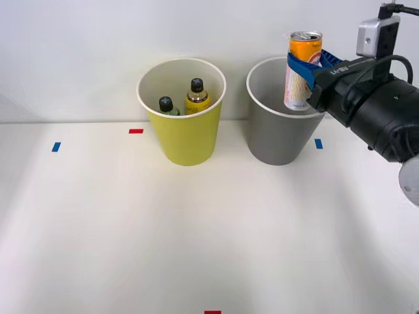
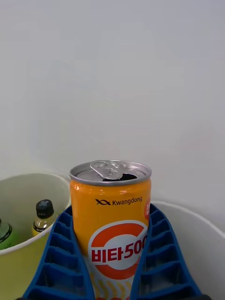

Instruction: Put cans in the gray bin, plastic bottles in the light green bin

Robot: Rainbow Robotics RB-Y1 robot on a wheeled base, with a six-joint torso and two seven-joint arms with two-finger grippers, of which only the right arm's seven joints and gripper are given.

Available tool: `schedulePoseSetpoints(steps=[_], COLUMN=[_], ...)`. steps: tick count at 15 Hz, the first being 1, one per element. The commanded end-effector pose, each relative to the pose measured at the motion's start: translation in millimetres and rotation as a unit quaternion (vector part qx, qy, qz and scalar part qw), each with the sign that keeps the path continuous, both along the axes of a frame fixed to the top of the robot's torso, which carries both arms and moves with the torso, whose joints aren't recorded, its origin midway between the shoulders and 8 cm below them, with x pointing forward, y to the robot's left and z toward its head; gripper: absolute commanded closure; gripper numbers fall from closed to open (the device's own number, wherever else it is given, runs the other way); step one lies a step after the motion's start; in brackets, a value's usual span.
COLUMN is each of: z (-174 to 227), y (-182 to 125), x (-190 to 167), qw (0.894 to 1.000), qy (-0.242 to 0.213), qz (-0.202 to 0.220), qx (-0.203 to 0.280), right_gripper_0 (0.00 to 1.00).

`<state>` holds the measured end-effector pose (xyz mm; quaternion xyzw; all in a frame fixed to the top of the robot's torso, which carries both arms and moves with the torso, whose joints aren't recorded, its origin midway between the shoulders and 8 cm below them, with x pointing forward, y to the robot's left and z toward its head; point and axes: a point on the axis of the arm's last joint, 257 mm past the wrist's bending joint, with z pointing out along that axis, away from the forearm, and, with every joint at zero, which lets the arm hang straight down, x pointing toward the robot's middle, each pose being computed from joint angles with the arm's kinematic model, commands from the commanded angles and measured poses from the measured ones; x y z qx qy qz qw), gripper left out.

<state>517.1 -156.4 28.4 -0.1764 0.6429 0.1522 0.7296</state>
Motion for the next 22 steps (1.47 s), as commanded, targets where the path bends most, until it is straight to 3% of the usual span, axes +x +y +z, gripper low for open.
schedulePoseSetpoints(steps=[1,8,12,13,14,15,16,22], z=[5,-4,-7,-5,-4,-5,-5,-8], y=[-5,-9,-7,-5,-4,-2,-1,1], x=[45,108,112,111,110,109,108,106], qw=[1.0,0.999,0.998,0.998,0.998,0.998,0.998,0.999], qy=[0.01,0.043,0.048,0.05,0.051,0.055,0.055,0.051], qz=[-0.014,-0.031,-0.029,-0.024,-0.02,-0.014,-0.013,-0.009], qx=[0.006,-0.012,-0.013,-0.003,0.005,0.012,0.012,0.015], right_gripper_0=[0.9,0.9,0.91,0.85,0.63,0.22,0.0,0.0])
